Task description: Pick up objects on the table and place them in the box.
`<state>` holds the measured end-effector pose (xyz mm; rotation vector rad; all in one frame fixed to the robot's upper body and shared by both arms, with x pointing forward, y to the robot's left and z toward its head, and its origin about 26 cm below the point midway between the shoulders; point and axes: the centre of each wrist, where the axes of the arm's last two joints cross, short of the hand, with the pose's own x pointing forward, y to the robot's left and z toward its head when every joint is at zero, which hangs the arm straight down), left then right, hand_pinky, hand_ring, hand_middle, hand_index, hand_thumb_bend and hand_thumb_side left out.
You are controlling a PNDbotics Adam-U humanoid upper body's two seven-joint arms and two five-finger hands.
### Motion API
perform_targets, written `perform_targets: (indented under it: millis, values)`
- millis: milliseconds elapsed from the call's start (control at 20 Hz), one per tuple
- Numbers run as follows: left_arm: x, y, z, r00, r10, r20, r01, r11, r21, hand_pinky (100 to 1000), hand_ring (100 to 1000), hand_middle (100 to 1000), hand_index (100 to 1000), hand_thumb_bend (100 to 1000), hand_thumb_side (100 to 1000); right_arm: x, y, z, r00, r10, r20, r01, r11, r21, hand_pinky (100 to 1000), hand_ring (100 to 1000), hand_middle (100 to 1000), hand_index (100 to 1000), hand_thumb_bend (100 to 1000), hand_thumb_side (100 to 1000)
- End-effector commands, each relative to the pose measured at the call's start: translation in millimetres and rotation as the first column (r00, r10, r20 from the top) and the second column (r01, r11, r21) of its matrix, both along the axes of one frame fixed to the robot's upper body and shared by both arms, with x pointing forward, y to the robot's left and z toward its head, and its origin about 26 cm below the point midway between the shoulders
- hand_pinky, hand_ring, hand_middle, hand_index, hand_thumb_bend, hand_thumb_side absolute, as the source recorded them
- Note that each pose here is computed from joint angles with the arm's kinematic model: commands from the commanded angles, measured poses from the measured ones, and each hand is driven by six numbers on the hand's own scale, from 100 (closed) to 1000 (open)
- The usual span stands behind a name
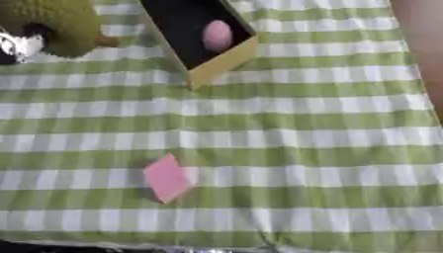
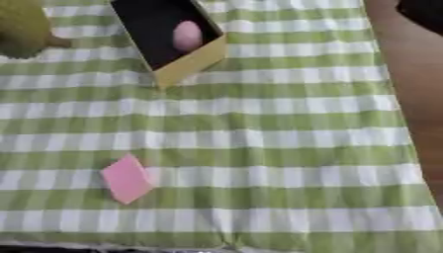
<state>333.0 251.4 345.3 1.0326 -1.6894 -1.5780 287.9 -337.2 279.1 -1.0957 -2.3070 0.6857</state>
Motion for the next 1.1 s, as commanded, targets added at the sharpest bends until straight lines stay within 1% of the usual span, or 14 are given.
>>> perform_targets:
  millis: [50,400,650,800,1100]
  values:
    - [12.1,-6,11.9,0.999,0.004,0.048,-0.004,1.0,-0.006,721,648,588,670,100,225,-3.7,0,10.7,0.999,0.002,0.035,-0.002,1.0,-0.017,891,821,744,866,100,454]
    - [50.2,-30,18.1,0.995,0.002,0.102,0.001,1.0,-0.027,729,651,589,673,100,226,-2.8,2,15.0,0.999,0.02,0.05,-0.02,1.0,-0.015,891,821,744,864,100,452]
    - [81.6,-46,18.1,0.988,0.056,0.141,-0.047,0.997,-0.066,727,649,588,672,100,224,-1.8,5,17.6,0.998,0.031,0.052,-0.03,0.999,-0.012,891,821,744,863,100,458]
    - [99.0,-53,14.5,0.984,0.086,0.157,-0.075,0.994,-0.074,726,649,588,673,100,231,-1.4,6,18.5,0.998,0.036,0.054,-0.035,0.999,-0.008,891,821,744,864,100,463]
    - [125.9,-65,-1.7,0.984,0.114,0.137,-0.105,0.992,-0.073,727,651,591,675,100,244,-0.5,9,20.7,0.997,0.05,0.061,-0.05,0.999,0.0,891,821,745,864,100,473]
